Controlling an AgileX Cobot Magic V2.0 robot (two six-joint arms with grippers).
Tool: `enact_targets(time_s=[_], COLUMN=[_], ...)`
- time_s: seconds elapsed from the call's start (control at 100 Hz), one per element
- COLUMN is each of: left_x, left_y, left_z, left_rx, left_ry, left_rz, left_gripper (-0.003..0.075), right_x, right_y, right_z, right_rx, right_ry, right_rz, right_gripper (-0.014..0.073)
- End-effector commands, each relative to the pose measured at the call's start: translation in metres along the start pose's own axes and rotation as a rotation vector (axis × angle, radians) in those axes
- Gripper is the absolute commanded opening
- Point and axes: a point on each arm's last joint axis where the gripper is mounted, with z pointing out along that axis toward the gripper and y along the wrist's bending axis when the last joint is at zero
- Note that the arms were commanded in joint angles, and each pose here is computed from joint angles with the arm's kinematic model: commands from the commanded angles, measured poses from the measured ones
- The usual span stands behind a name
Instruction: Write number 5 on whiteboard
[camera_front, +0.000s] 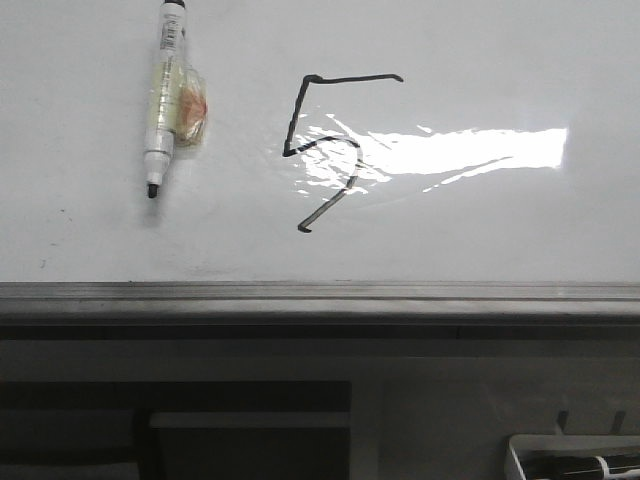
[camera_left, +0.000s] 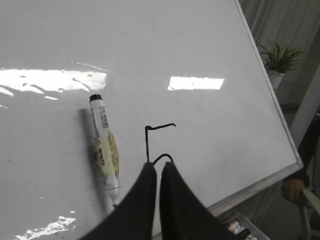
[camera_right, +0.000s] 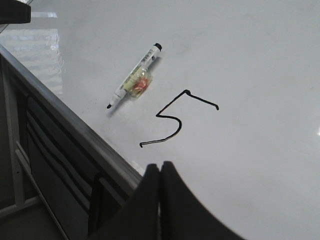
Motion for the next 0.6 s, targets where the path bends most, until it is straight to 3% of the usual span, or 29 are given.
enact_targets(time_s=[0.0,0.24,0.28,0.34,0.39,0.59], left_x=[-0.009,-0.002,-0.002,0.002,0.007,0.042], left_y=[-0.002,0.002,0.004,0.004,0.005,0.028], left_z=[0.001,0.000,-0.001,-0.004,-0.006,-0.022], left_rx=[-0.003,-0.017,-0.041,-0.031,-0.023,-0.189], left_ry=[-0.030,-0.024,-0.064,-0.116,-0.136,-0.119], left_rz=[0.001,0.038,0.148,0.442,0.528,0.347], left_gripper=[-0.0020,-0.0020,-0.0020,-0.0020,-0.0020,-0.0020], right_x=[-0.011,-0.010,-0.010,-0.010,-0.010,-0.010], right_y=[-0.005,-0.005,-0.005,-0.005,-0.005,-0.005], right_z=[-0.001,-0.001,-0.001,-0.001,-0.001,-0.001], right_rx=[0.043,0.040,0.040,0.040,0.040,0.040], right_ry=[-0.055,-0.052,-0.052,-0.052,-0.052,-0.052], right_rz=[0.000,0.000,0.000,0.000,0.000,0.000], right_gripper=[-0.0061,-0.0061,-0.0061,-0.0061,-0.0061,-0.0061])
